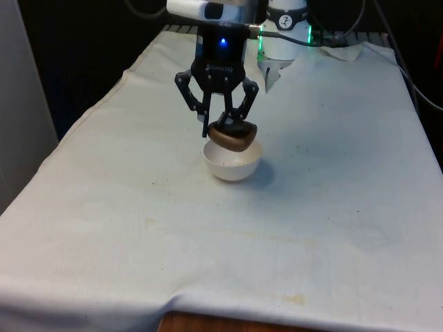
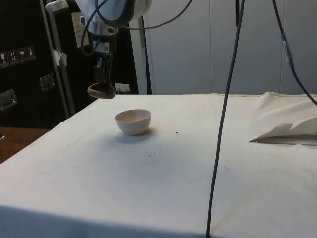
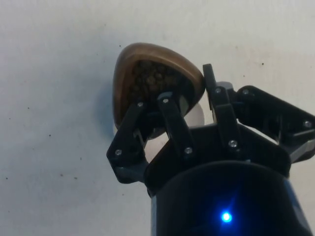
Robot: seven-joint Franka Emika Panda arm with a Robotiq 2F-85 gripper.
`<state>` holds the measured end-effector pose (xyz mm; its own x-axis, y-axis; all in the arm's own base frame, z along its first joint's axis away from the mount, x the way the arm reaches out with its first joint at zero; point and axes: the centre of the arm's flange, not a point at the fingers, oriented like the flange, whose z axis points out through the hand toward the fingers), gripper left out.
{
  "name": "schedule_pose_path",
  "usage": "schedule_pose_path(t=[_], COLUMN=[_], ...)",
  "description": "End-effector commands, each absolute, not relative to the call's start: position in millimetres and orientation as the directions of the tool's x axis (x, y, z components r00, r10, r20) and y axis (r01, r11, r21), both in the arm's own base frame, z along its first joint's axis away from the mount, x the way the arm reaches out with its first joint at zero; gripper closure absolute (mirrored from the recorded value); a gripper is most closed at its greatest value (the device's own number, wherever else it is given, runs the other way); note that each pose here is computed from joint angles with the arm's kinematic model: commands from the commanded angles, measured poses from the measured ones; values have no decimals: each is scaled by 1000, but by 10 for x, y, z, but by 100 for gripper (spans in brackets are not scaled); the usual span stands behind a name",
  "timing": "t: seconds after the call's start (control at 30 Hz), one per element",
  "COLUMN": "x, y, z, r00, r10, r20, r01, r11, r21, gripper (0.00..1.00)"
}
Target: Pour the coffee beans from the cup into the bowl.
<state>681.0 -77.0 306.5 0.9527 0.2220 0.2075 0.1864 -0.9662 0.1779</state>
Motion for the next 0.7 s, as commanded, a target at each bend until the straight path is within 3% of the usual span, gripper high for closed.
schedule_pose_path(t=[0.0, 0.67], x=[6781, 6474], y=[-786, -846], z=[3091, 3105], r00=[949, 930], r10=[225, 220], r20=[221, 293], r01=[185, 166], r11=[-965, -966], r21=[187, 198], gripper=[95, 95])
